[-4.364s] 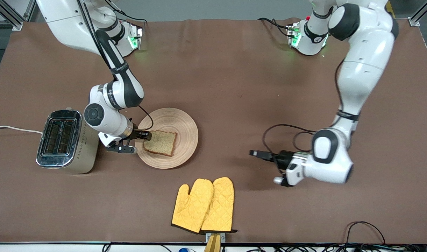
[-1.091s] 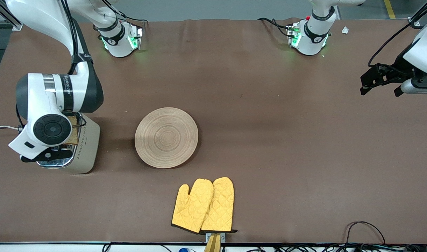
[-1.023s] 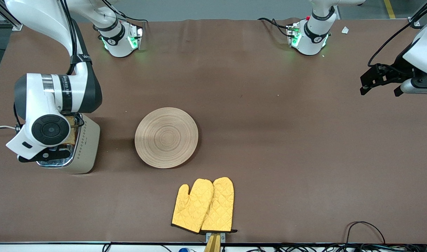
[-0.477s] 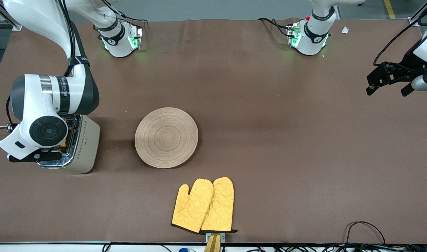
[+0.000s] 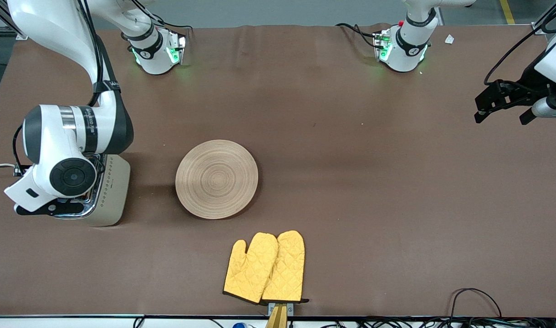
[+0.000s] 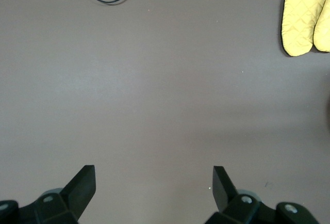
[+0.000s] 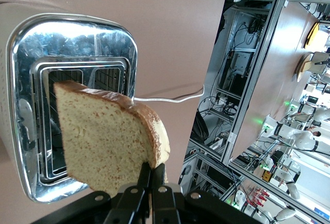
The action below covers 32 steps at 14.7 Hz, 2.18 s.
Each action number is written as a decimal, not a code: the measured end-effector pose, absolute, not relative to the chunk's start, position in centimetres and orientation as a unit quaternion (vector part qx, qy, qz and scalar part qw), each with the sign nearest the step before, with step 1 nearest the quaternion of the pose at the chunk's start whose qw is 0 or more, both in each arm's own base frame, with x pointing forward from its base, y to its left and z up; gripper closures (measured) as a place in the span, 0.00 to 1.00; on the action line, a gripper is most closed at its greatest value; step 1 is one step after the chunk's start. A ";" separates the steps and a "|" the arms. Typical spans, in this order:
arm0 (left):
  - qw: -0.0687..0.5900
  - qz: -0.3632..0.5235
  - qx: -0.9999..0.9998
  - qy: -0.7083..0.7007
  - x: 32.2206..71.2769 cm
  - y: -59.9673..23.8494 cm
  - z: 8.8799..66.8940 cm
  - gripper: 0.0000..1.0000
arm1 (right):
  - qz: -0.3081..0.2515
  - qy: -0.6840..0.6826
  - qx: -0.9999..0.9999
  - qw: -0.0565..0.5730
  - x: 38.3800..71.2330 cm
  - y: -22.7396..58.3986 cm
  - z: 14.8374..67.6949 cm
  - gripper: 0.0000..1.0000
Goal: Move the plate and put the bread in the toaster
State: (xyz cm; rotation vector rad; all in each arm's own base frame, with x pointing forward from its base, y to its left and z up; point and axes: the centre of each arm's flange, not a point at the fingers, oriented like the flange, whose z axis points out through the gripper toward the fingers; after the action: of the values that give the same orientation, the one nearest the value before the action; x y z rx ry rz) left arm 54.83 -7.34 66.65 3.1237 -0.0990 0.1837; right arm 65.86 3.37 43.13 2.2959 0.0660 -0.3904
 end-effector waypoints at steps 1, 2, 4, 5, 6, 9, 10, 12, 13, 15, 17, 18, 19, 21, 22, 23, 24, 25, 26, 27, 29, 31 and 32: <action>0.005 0.058 0.998 -0.031 54.8 -7.3 66.6 0.00 | -0.155 0.027 0.905 0.396 66.0 3.4 42.7 0.96; 0.005 0.057 0.998 -0.031 54.8 -7.3 66.6 0.00 | -0.156 0.029 0.904 0.396 66.1 3.5 42.2 0.96; 0.005 0.057 0.998 -0.032 54.8 -7.3 66.6 0.00 | -0.157 0.030 0.904 0.397 66.4 3.3 41.2 0.96; 0.005 0.057 0.998 -0.032 54.8 -7.3 66.6 0.00 | -0.156 0.028 0.904 0.397 66.6 3.0 40.7 0.96; 0.005 0.057 0.998 -0.031 54.8 -7.3 66.6 0.00 | -0.153 0.026 0.905 0.397 66.8 2.7 40.3 0.96; 0.005 0.057 0.998 -0.031 54.8 -7.2 66.6 0.00 | -0.153 0.021 0.905 0.397 67.3 1.9 38.9 0.96; 0.005 0.057 0.998 -0.031 54.8 -7.2 66.6 0.00 | -0.153 0.017 0.905 0.398 67.4 1.7 38.4 0.90; 0.005 0.057 0.998 -0.031 54.8 -7.2 66.6 0.00 | -0.152 0.016 0.908 0.390 67.6 1.8 37.1 0.72; 0.005 0.057 0.998 -0.031 54.8 -7.2 66.6 0.00 | -0.146 0.014 0.918 0.369 67.8 2.3 36.6 0.60; 0.005 0.057 0.998 -0.031 54.8 -7.2 66.6 0.00 | -0.134 -0.004 0.944 0.301 68.2 3.6 36.8 0.41; 0.005 0.057 0.998 -0.030 54.8 -7.1 66.6 0.00 | -0.115 -0.025 0.964 0.239 68.8 4.5 39.2 0.19; 0.005 0.057 0.998 -0.030 54.8 -7.1 66.6 0.00 | -0.102 -0.032 0.971 0.215 68.9 4.8 41.1 0.10; 0.005 0.057 0.998 -0.030 54.8 -7.1 66.6 0.00 | -0.086 -0.037 0.977 0.193 68.9 5.0 43.3 0.01; 0.005 0.057 0.998 -0.029 54.8 -7.1 66.6 0.00 | -0.054 -0.036 0.987 0.146 68.0 5.2 48.7 0.00; 0.005 0.057 0.998 -0.029 54.8 -7.1 66.6 0.00 | -0.040 -0.031 0.991 0.124 67.3 5.1 51.4 0.00; 0.005 0.057 0.998 -0.029 54.8 -7.0 66.6 0.00 | -0.027 -0.030 0.994 0.101 66.5 4.6 53.9 0.00; 0.005 0.057 0.998 -0.029 54.8 -7.0 66.6 0.00 | -0.016 -0.031 0.996 0.078 65.7 3.6 56.2 0.00; 0.005 0.057 0.998 -0.029 54.8 -7.0 66.6 0.00 | -0.010 -0.029 0.998 0.059 64.8 2.3 58.2 0.00; 0.005 0.057 0.998 -0.029 54.8 -7.0 66.6 0.00 | -0.011 -0.025 0.999 0.046 63.6 0.8 59.8 0.00; 0.005 0.056 0.998 -0.029 54.8 -7.0 66.6 0.00 | -0.014 -0.023 0.999 0.039 62.5 -0.8 60.9 0.00; 0.005 0.056 0.998 -0.029 54.8 -7.0 66.6 0.00 | -0.016 -0.016 0.999 0.029 60.0 -4.1 62.5 0.00; 0.005 0.056 0.998 -0.029 54.8 -7.0 66.6 0.00 | -0.018 -0.006 1.000 0.021 57.8 -6.6 63.3 0.00; 0.005 0.056 0.998 -0.029 54.8 -7.0 66.6 0.00 | -0.020 -0.003 1.000 0.017 57.1 -7.1 63.3 0.00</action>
State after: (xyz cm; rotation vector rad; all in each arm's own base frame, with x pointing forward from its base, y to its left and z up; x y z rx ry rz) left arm 54.85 -6.96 66.57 3.1253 -0.0901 0.1762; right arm 57.05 -7.06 63.27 3.1060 -0.0087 -0.0634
